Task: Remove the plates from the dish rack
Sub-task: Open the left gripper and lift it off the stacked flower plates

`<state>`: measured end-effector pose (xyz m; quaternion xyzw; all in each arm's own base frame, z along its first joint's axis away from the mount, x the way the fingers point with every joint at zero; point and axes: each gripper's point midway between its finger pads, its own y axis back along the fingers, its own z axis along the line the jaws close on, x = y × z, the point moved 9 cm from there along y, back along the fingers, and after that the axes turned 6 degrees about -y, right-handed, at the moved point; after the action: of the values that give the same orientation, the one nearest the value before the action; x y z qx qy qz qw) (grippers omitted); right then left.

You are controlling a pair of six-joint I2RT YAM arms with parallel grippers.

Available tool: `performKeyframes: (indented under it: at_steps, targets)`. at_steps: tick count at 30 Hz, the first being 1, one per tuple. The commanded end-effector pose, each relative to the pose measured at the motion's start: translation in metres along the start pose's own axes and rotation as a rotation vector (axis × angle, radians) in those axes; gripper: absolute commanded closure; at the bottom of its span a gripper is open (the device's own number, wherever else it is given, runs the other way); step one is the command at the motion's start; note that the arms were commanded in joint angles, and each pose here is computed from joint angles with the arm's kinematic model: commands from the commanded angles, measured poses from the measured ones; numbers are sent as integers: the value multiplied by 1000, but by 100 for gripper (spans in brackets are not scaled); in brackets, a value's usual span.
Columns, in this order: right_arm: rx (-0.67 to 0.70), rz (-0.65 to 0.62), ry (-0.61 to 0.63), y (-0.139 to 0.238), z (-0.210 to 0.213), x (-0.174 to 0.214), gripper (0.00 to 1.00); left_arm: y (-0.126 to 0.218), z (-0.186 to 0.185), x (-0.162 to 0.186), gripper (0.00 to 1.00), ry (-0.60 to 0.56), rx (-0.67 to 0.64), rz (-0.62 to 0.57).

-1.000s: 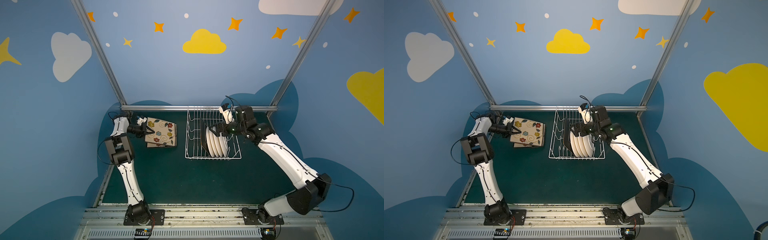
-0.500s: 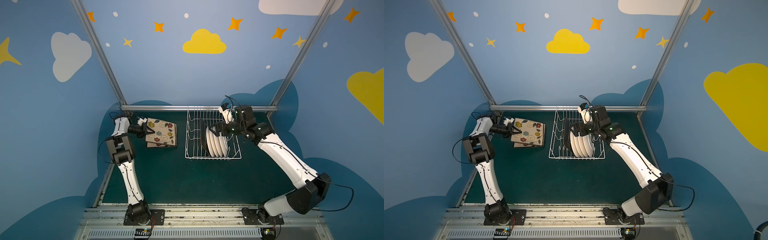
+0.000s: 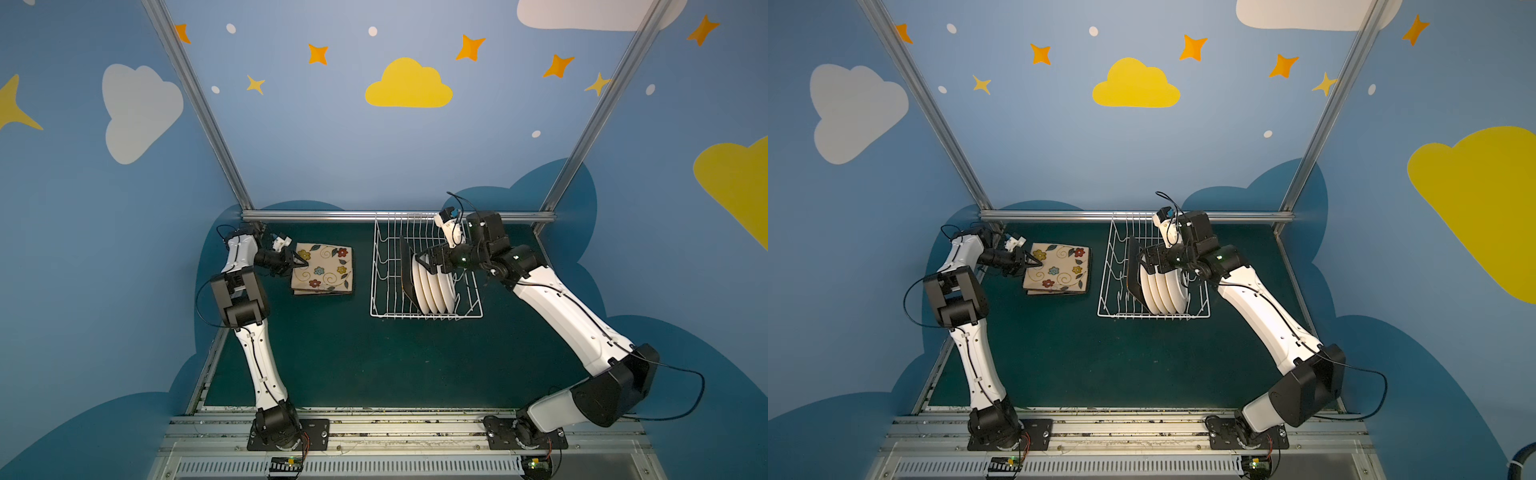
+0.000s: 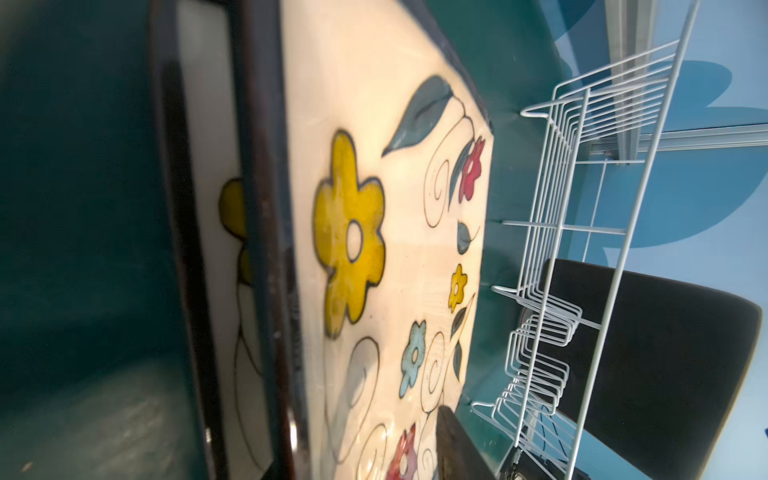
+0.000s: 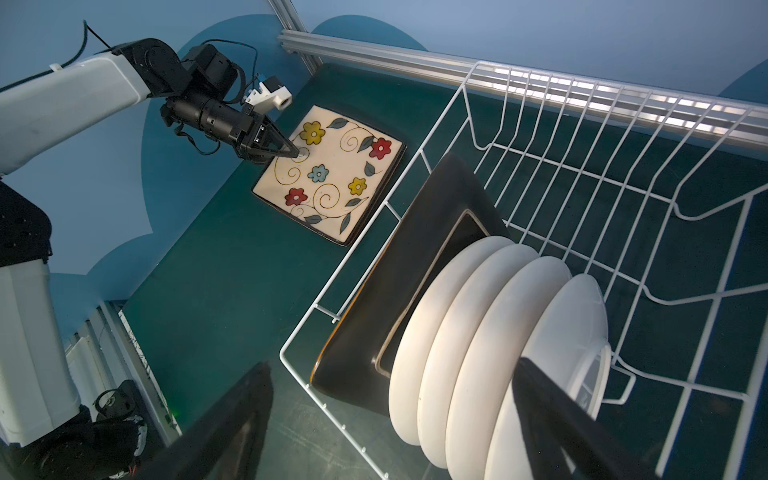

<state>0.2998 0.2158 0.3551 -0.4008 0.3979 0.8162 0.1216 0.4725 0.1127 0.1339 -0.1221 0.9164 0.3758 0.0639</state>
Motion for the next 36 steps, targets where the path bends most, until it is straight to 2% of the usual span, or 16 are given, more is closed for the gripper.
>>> performKeyframes:
  at_steps: [1,6,14,24,31,36]
  targets:
    - [-23,-12,15,2,7,-7,10,10,-9,-7,55,-26,9,-32]
    - [-21,-8,16,1,8,-6,10,13,-5,-7,47,-12,-13,-33]
    - [-22,-15,25,2,8,-6,10,17,-1,-9,46,3,-84,-38]
    - [-29,-28,36,2,10,-11,10,28,1,-14,24,30,-156,-72]
    - [5,-32,50,7,9,-10,10,50,-17,-17,11,20,-229,-144]
    - [28,-36,50,11,7,-8,10,80,-58,-14,3,-70,-267,-269]
